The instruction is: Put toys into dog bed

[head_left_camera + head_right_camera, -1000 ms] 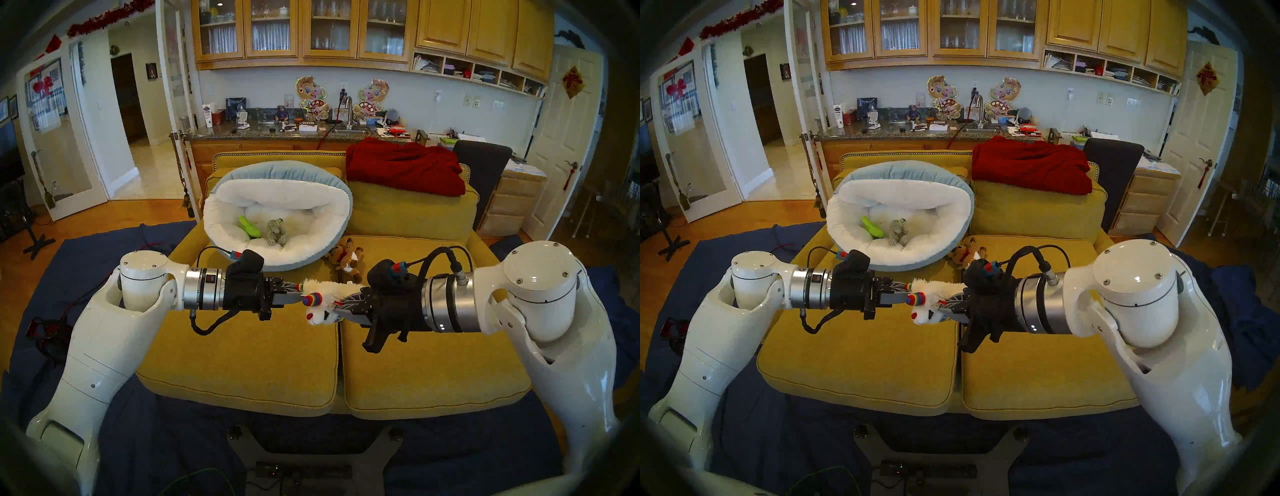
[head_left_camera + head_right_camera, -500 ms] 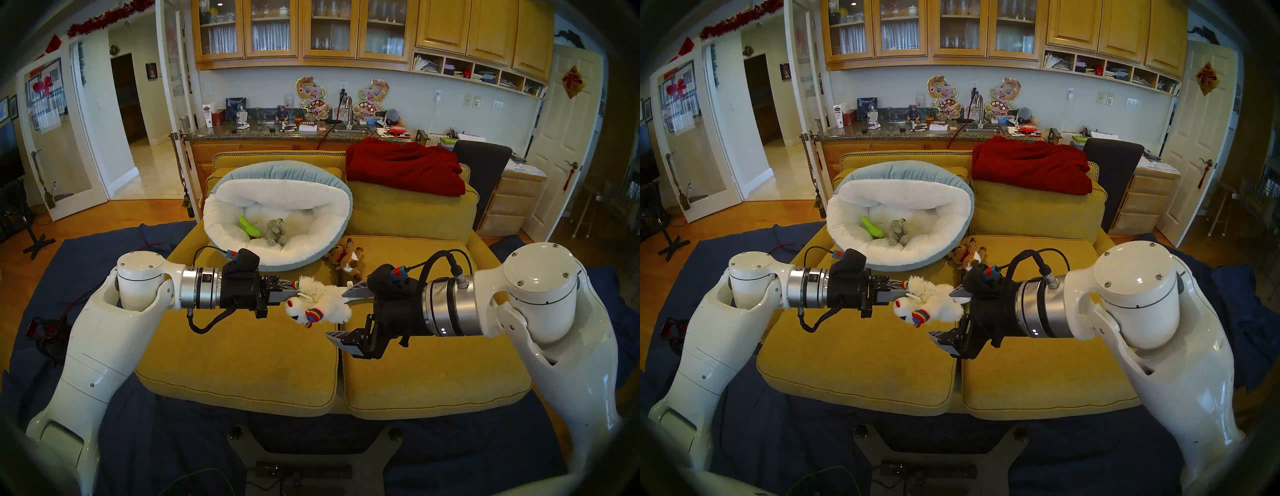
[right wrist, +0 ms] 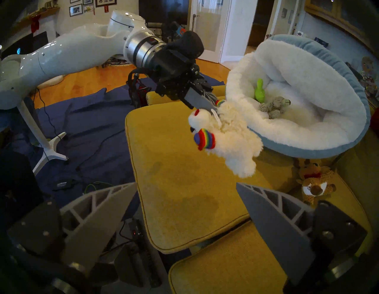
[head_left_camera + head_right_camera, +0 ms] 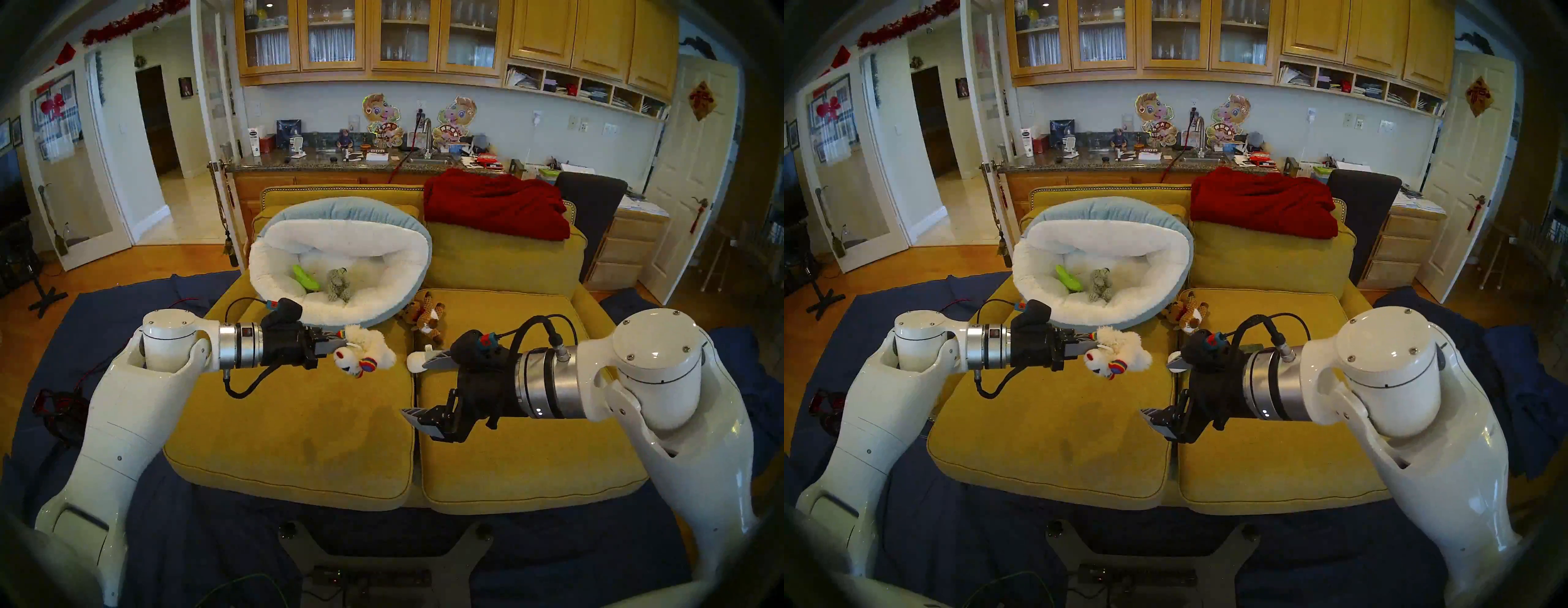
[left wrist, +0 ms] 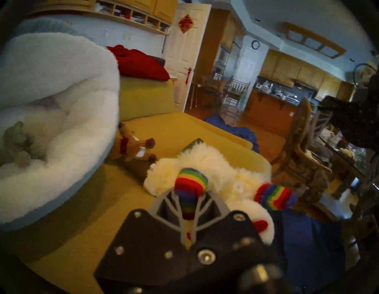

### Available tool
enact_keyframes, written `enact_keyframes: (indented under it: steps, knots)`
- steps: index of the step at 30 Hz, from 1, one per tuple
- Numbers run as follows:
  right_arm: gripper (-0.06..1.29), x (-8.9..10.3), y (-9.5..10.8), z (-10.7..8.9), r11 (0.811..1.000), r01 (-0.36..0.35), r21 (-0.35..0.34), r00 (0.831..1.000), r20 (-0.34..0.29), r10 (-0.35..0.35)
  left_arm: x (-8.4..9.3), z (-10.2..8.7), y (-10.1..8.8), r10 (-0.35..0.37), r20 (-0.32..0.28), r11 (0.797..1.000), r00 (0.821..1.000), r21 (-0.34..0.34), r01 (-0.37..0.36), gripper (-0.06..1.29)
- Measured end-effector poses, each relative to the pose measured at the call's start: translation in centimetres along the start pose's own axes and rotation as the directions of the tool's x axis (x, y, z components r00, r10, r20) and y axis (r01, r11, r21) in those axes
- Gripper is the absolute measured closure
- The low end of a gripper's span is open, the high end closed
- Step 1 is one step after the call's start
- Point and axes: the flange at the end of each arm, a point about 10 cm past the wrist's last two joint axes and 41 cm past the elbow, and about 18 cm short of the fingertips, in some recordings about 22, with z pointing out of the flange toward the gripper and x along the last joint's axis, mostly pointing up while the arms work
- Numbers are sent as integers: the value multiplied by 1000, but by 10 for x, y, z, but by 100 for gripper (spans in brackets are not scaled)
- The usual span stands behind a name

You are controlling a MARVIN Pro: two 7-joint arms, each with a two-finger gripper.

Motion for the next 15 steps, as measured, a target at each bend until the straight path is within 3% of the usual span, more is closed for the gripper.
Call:
enact_keyframes:
  steps: [15]
  knots:
    - [-1, -4, 0, 5, 999, -15, -36, 1000, -1, 15, 50, -24, -38, 34, -122, 980, 992, 199, -9, 125]
